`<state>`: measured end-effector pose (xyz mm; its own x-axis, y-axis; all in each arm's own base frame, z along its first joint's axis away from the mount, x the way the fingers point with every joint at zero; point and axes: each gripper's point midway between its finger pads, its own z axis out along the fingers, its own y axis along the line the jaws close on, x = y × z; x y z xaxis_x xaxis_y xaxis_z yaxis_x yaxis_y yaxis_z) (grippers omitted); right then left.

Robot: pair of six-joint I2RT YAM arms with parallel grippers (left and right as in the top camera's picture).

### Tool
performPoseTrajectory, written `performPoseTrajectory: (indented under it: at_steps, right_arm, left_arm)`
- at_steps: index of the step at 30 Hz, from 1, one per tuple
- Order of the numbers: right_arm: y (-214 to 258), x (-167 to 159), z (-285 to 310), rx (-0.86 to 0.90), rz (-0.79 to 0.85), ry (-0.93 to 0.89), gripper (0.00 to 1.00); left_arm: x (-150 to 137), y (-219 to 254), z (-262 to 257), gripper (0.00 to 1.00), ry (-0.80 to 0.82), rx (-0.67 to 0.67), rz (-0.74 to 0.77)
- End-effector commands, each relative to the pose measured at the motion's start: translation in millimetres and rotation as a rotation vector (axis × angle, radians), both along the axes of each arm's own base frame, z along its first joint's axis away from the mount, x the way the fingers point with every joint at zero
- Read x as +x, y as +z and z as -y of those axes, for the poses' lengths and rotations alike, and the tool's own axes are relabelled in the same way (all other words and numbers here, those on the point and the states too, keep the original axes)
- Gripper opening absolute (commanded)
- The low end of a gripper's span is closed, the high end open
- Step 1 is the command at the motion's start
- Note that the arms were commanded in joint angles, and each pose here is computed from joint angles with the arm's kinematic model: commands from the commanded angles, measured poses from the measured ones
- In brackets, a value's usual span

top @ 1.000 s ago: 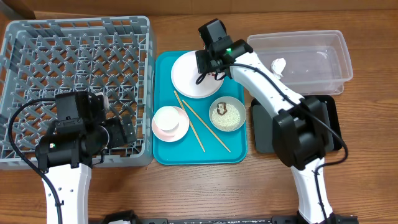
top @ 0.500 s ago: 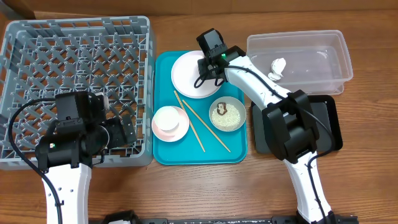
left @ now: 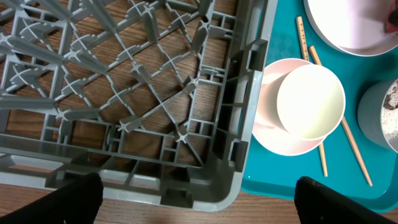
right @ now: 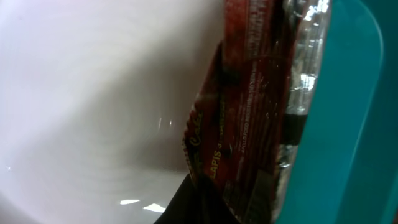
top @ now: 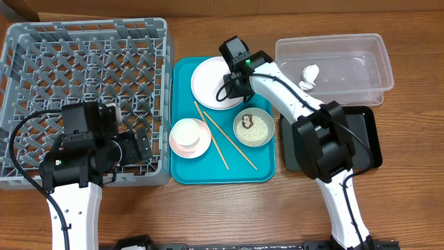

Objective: Sort waste into correct bins and load items into the dishwasher
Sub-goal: 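Carry the wrapper right and drop it into the clear plastic bin, then move the right gripper to the rice bowl and grasp its rim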

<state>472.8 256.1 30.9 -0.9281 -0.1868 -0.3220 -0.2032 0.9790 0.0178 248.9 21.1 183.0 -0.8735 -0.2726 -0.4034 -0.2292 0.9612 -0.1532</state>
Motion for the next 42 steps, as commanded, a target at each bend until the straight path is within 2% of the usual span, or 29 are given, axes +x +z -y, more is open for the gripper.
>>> performPoseTrajectory:
  at_steps: [1, 6, 10, 17, 25, 28, 30, 31, 34, 38, 42]
  right_arm:
    - [95, 18, -11, 0.093, 0.171, -0.002, 0.04]
    - [173, 15, 3, 0.172, 0.288, -0.049, 0.04]
    - [198, 12, 39, 0.213, 0.28, -0.201, 0.04]
    - [172, -1, 139, 0.213, 0.094, -0.642, 0.04]
    - [151, -3, 188, 0.224, 0.018, -0.749, 0.06]
    - [154, 0, 192, 0.215, 0.032, -0.715, 0.21]
    - [162, 2, 193, 0.219, 0.049, -0.676, 0.41]
    - [166, 3, 192, 0.229, 0.056, -0.656, 0.54]
    - [184, 0, 198, 0.262, 0.076, -0.644, 0.65]
    - [201, -19, 213, 0.302, 0.046, -0.64, 0.68]
    - [204, -51, 228, 0.312, -0.055, -0.61, 0.71]
  left_arm:
    - [4, 9, 0, 1.0, -0.01, -0.002, 0.029]
    - [4, 9, 0, 1.0, -0.01, -0.002, 0.029]
    - [4, 9, 0, 1.0, -0.01, -0.003, 0.028]
    - [4, 9, 0, 1.0, -0.01, -0.003, 0.029]
    - [4, 9, 0, 1.0, -0.01, -0.003, 0.029]
    - [4, 9, 0, 1.0, -0.01, -0.003, 0.029]
    - [4, 9, 0, 1.0, -0.01, -0.003, 0.029]
    - [4, 9, 0, 1.0, -0.01, -0.003, 0.03]
    - [5, 10, 0, 1.0, -0.01, -0.002, 0.033]
    - [5, 10, 0, 1.0, -0.01, -0.002, 0.033]
    - [5, 10, 0, 1.0, -0.01, -0.002, 0.033]
